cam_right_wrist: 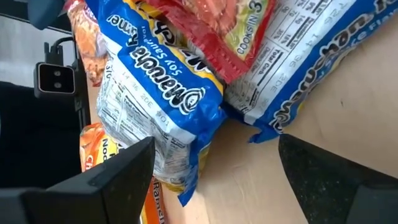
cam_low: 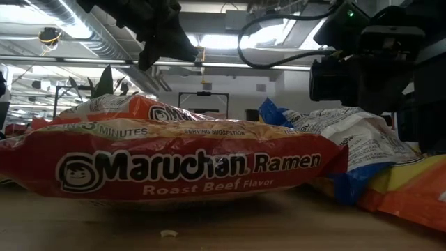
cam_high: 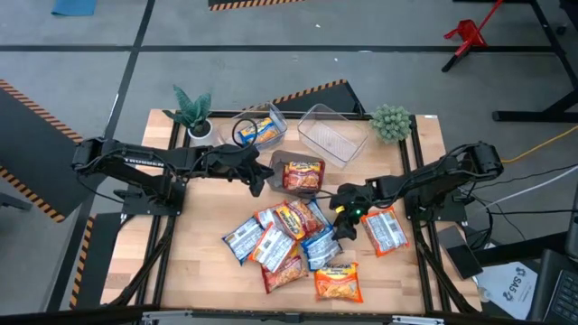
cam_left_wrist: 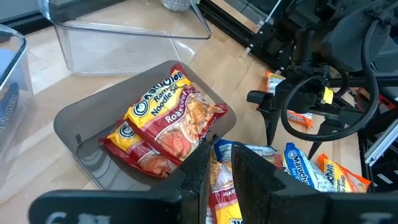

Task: Sort Maruchan noodles
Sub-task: Stack the blue noodle pack on top of the blue noodle pack

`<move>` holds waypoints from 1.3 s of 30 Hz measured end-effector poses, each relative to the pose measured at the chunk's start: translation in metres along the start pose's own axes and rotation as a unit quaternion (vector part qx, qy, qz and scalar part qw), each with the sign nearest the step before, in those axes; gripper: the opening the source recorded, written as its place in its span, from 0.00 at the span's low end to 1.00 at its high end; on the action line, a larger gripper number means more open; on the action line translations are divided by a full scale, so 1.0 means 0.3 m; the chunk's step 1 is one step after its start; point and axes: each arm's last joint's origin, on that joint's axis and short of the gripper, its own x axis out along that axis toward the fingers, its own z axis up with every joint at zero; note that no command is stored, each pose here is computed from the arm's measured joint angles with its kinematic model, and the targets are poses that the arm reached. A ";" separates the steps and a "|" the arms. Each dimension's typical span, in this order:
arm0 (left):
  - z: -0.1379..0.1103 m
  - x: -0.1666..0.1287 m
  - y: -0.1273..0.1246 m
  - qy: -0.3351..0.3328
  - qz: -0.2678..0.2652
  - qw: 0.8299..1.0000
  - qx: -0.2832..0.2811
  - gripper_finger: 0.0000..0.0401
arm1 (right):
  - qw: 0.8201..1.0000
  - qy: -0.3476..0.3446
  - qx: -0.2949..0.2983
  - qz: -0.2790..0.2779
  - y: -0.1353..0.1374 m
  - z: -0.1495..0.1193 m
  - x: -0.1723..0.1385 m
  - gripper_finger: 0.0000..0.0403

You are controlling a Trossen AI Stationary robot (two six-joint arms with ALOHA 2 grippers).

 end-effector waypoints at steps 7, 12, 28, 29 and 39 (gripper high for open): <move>0.000 0.000 0.000 -0.001 0.002 1.000 -0.003 0.14 | 0.999 0.012 -0.047 0.022 0.011 -0.006 0.004 0.82; 0.000 0.000 0.001 -0.002 0.004 1.000 -0.003 0.14 | 0.998 0.010 -0.061 0.030 0.009 -0.002 0.029 0.82; 0.001 0.000 0.002 -0.003 0.005 1.000 -0.004 0.14 | 0.985 0.045 -0.086 0.141 -0.024 0.006 0.133 0.81; 0.001 0.000 0.002 -0.003 0.005 1.000 -0.004 0.14 | 0.985 0.044 -0.087 0.144 -0.028 0.007 0.142 0.81; 0.001 0.000 0.002 -0.003 0.005 1.000 -0.005 0.14 | 0.979 0.036 -0.114 0.166 -0.027 0.023 0.164 0.69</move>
